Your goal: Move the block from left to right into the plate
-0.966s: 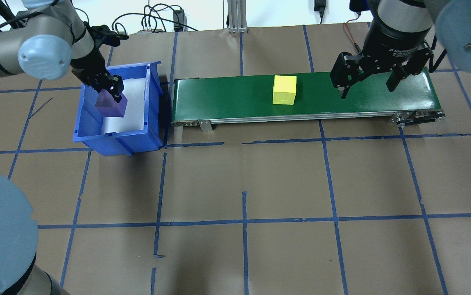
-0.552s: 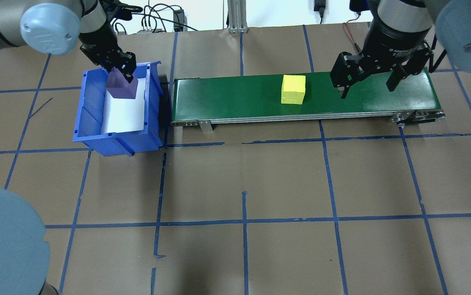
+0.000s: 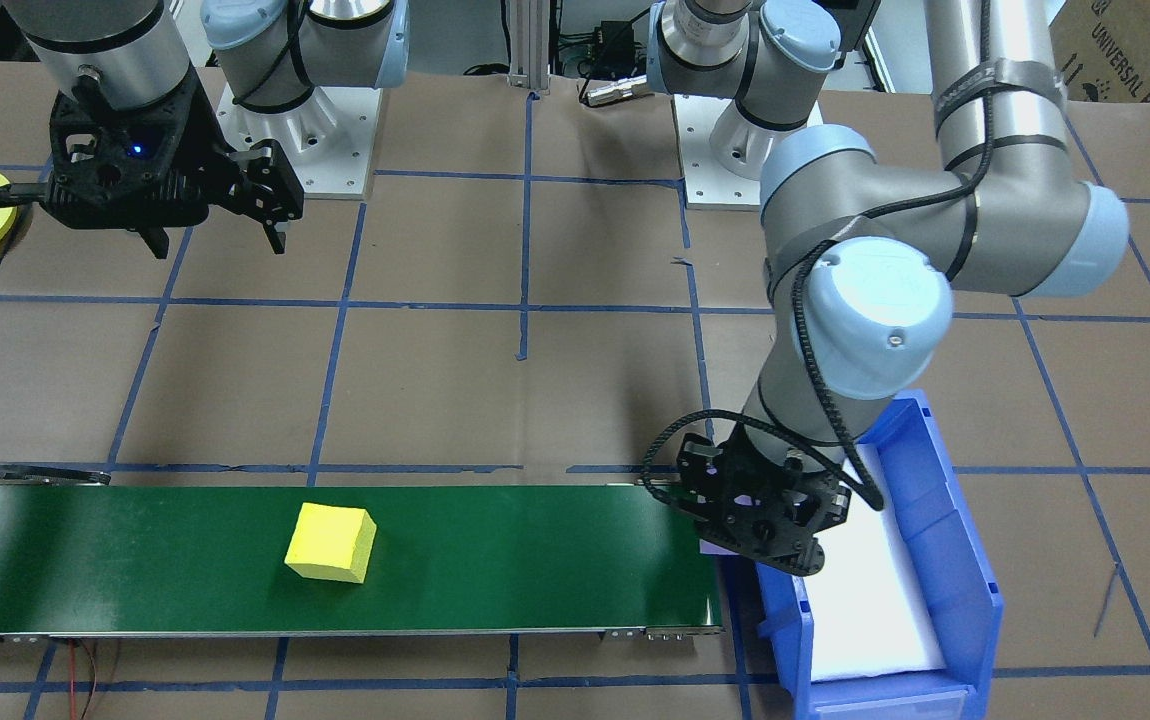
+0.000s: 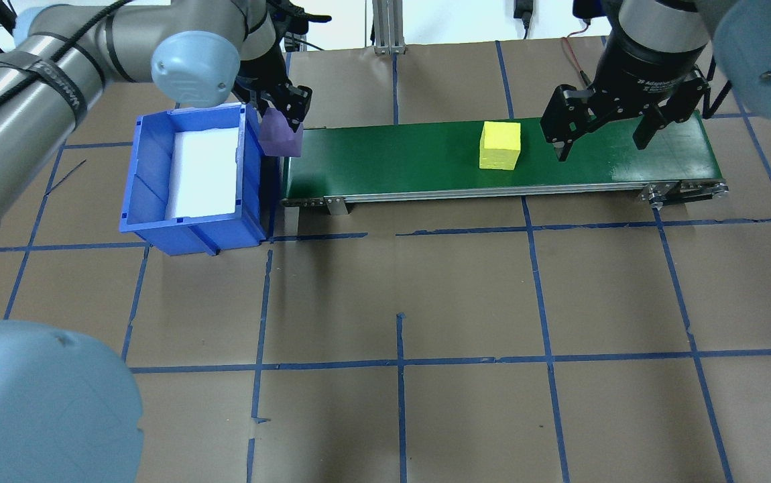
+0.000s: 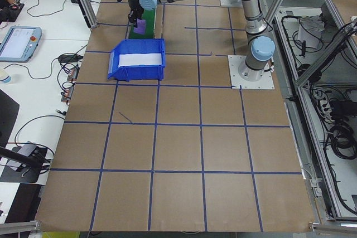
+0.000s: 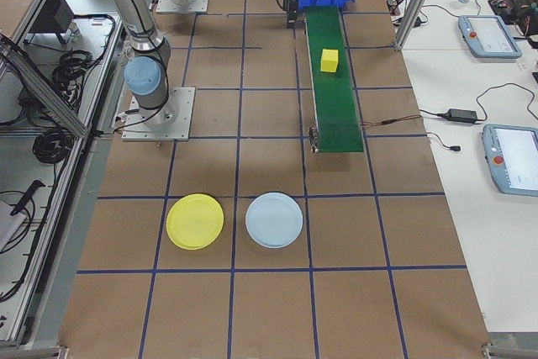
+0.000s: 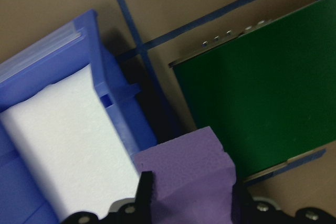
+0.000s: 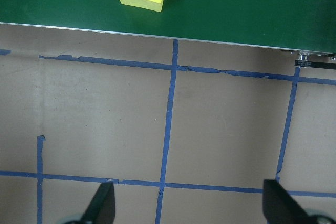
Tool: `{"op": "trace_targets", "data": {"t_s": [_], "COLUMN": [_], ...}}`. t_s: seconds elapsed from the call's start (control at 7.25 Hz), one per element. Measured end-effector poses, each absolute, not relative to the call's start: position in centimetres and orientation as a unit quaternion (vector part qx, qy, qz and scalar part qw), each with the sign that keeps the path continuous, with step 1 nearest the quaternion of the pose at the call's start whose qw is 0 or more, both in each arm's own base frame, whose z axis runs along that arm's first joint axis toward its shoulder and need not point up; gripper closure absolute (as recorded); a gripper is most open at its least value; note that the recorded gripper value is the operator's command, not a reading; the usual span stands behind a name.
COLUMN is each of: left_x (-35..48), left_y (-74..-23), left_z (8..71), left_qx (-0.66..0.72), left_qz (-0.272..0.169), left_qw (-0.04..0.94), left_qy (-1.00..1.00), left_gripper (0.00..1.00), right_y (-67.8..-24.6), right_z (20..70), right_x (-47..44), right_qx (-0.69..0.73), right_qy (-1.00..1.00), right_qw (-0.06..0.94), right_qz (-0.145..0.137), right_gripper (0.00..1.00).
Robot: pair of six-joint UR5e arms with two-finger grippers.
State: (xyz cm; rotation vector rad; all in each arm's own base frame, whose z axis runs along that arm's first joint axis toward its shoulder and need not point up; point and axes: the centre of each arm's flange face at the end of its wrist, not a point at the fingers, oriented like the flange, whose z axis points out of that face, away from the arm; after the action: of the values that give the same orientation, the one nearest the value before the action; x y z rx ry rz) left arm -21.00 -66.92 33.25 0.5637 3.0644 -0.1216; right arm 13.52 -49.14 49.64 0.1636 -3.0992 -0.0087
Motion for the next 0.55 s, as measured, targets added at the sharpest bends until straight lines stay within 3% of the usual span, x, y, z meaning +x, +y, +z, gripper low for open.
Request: {"op": "trace_targets", "data": {"t_s": [0.14,0.41,0.55], "left_x": [-21.9,-22.6,-22.8], "left_y": [-66.9,-66.5,-66.3], "left_z": [31.3,29.3,29.1], "left_qx": [0.172,0.168,0.161], "left_qz": [-0.043,-0.035,-0.034], "left_qw": [0.005,-0.007,-0.014], "left_qy": [0.984,0.985,0.986], "left_gripper": [0.59,0.00,0.00], "right_y": [-49.1,-49.2,-49.2], "right_z": [49.6,49.6,49.7], "right_x": [13.5,13.5,13.4], "right_qx": [0.053,0.053,0.053], "right_qy": [-0.998,-0.998,-0.998], "right_qw": [0.019,0.019,0.020], "right_qz": [-0.003,-0.003,-0.002], "right_gripper": [0.00,0.00,0.00]}}
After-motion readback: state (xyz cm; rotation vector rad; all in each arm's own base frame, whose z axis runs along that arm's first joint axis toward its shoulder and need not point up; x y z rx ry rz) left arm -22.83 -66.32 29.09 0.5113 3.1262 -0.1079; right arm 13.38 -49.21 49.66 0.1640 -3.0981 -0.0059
